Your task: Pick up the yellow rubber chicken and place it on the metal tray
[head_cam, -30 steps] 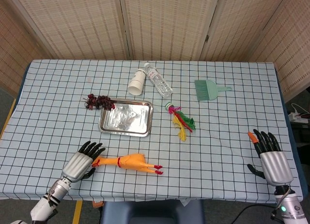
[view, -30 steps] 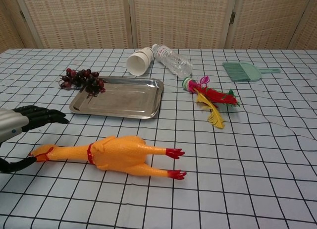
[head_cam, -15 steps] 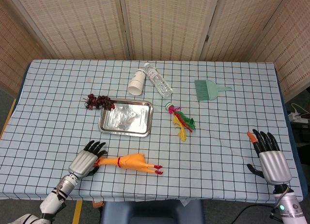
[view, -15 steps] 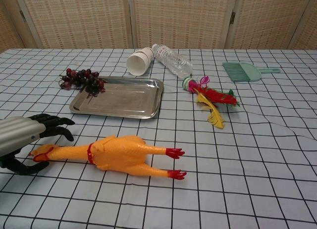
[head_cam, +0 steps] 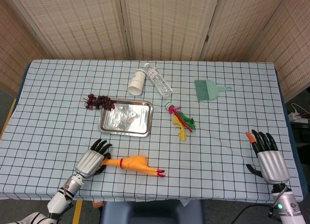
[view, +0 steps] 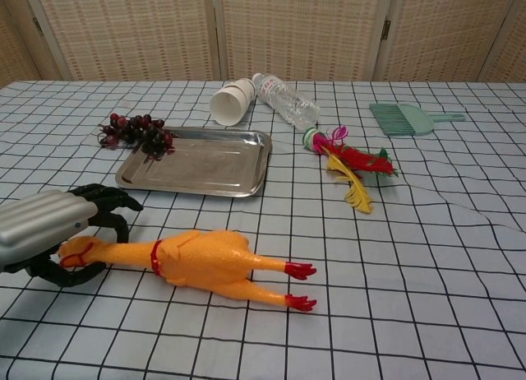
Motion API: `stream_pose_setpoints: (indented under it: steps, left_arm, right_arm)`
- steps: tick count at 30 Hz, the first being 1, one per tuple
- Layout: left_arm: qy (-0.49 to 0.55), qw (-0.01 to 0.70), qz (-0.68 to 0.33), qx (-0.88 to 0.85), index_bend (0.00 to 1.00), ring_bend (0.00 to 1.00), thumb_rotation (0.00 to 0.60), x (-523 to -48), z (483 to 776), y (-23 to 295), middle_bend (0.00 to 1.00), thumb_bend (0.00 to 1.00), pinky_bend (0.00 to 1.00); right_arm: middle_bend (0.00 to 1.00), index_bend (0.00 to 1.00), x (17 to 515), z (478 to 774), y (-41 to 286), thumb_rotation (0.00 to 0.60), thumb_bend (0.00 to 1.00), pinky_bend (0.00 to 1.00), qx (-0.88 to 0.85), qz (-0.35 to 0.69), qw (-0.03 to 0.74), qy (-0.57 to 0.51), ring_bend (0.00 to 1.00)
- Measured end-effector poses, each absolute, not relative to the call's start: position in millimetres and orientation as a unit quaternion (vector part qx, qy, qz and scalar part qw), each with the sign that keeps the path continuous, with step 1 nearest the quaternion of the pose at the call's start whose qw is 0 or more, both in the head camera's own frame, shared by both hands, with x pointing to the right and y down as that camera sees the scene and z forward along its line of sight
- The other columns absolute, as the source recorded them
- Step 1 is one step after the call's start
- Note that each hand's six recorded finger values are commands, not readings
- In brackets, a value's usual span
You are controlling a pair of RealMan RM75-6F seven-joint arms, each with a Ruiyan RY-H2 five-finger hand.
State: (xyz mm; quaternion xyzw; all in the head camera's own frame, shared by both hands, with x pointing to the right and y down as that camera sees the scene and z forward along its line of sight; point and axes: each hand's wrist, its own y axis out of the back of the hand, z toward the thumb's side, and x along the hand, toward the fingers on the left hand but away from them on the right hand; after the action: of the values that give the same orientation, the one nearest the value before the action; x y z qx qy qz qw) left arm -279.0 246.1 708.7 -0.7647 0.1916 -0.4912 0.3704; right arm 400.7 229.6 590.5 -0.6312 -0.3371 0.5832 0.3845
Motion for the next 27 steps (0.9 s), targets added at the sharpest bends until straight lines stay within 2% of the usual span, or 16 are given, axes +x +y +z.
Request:
stream_pose_setpoints:
  steps: [7, 11, 17, 27]
  left_arm:
    - [0.198, 0.379, -0.488, -0.761, 0.76, 0.26, 0.6, -277, 712, 247, 0.46, 0.7, 0.25]
    - [0.213, 0.372, -0.481, -0.765, 0.79, 0.34, 0.6, -277, 709, 246, 0.55, 0.78, 0.36]
    - [0.248, 0.33, -0.462, -0.785, 0.83, 0.42, 0.6, -278, 704, 247, 0.62, 0.81, 0.5]
    - [0.296, 0.243, -0.4, -0.833, 0.83, 0.44, 0.6, -276, 692, 248, 0.63, 0.82, 0.51]
  right_arm:
    - [0.0, 0.0, 401, 589, 229, 0.6, 0.12, 0.0, -0.632, 0.583, 0.383, -0.338, 0.0]
    - [0.0, 0.0, 400, 590, 231, 0.6, 0.12, 0.0, -0.635, 0.583, 0.381, -0.334, 0.0]
    - [0.0, 0.0, 393, 593, 235, 0.6, 0.12, 0.0, -0.653, 0.573, 0.37, -0.329, 0.0]
    - [0.0, 0.0, 367, 602, 238, 0.6, 0.12, 0.0, -0.708, 0.546, 0.325, -0.309, 0.0]
